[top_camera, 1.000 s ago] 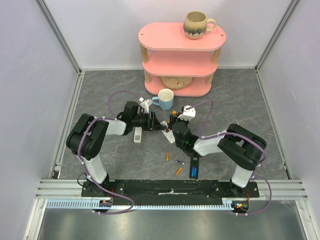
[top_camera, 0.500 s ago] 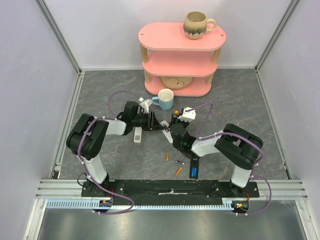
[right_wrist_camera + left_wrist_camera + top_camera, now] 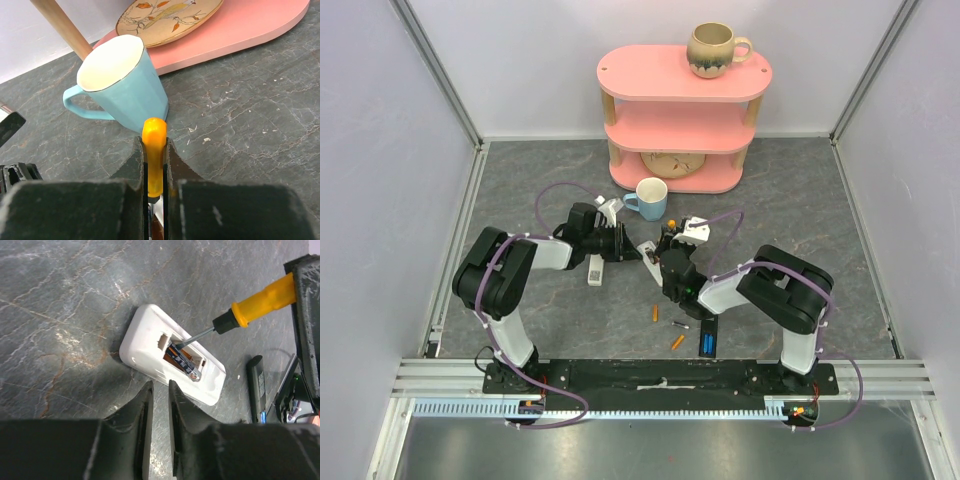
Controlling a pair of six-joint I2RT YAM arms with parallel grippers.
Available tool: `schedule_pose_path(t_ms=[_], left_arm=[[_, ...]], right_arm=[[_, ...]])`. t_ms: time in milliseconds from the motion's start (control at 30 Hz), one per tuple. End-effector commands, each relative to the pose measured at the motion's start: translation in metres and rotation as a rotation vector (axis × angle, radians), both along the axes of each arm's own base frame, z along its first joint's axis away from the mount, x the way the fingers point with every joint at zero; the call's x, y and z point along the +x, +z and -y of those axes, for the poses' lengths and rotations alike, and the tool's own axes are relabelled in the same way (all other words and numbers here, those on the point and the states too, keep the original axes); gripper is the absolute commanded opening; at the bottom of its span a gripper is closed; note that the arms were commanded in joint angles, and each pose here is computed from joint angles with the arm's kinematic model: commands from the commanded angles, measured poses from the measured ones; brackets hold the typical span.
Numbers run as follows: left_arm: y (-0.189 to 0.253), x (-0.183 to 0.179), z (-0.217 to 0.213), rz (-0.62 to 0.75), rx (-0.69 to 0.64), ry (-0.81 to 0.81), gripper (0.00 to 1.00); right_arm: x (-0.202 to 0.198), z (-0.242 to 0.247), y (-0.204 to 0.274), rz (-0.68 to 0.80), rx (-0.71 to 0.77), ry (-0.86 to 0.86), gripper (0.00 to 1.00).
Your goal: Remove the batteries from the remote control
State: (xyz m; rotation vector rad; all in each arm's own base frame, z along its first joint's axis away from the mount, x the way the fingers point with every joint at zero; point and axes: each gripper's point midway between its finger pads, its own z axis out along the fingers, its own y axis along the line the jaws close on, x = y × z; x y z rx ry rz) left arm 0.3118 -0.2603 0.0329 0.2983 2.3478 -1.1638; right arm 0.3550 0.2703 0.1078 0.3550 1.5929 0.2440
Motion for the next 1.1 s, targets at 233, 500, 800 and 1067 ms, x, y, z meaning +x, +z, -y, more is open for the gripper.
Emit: schedule_pose_path(t_ms=[233, 500, 800, 1067], left_arm=[[-0.008, 0.017, -0.008, -0.013, 0.08, 0.045, 0.02], [-0.012, 0.016, -0.006, -0.031, 0.083, 0.035, 0.02], [-0.015, 0.015, -0.004, -0.048, 0.08, 0.02, 0.02], [-0.017, 0.014, -0.003, -0.06, 0.079, 0.015, 0.02]], right_arm=[[0.005, -0.002, -0.007, 0.01, 0.014, -0.036, 0.0], [0.004, -0.012, -0.006, 0.006, 0.068, 0.027, 0.0], [-0.005, -0.014, -0.011, -0.085, -0.008, 0.105, 0.0], [-0.003, -0.021, -0.019, -0.14, 0.068, 0.279, 0.0]])
